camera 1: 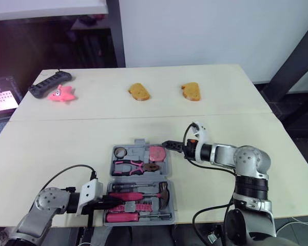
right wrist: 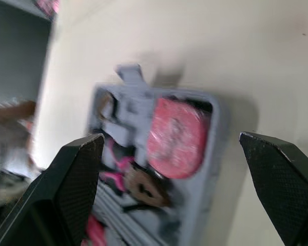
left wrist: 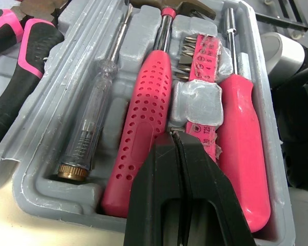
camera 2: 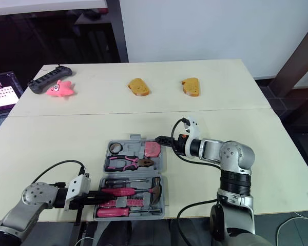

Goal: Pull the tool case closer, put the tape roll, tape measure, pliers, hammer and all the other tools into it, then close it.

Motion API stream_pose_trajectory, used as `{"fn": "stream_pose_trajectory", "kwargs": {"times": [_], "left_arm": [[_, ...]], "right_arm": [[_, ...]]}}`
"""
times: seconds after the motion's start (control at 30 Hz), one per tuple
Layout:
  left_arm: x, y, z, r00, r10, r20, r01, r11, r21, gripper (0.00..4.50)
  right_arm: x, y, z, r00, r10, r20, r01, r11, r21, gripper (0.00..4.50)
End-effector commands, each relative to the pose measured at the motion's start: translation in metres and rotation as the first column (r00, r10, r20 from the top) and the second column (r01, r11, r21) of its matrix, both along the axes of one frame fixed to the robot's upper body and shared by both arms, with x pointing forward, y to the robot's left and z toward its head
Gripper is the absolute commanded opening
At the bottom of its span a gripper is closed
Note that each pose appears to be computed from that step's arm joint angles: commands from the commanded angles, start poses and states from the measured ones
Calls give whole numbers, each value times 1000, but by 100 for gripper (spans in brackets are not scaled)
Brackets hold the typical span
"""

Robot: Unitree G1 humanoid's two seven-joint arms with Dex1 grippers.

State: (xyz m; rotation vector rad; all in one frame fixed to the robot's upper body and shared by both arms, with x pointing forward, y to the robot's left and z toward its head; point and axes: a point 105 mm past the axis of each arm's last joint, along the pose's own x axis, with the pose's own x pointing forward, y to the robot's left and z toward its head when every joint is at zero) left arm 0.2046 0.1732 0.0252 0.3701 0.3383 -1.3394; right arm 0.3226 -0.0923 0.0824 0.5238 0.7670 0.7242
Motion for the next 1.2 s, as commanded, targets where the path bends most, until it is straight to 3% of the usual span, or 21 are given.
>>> {"fn": "stream_pose_trajectory", "kwargs": {"times": [0.03,0.27,0.53,0.77,1.2], "left_arm": [[1,6,-2,1000,21,1,-21,999,30,0],[2,7,-3,1000,25,2,-25,999,34,0],[3,8,-3,1000,26,2,-26,999,37,0],[3,10,-2,1000,25,2,-25,999,33,0],[3,30,60,983,143,-112,-158,979,-132,0]], "right_arm": [[-4,22,-6,998,58,5,-58,998,23,445],[0,49,4,995,91,34,-95,985,143,445],[-4,39,21,986,121,119,-146,961,234,445],[-15,39,27,963,205,174,-240,946,216,445],[-40,40,35,922,318,221,-357,918,171,445]]}}
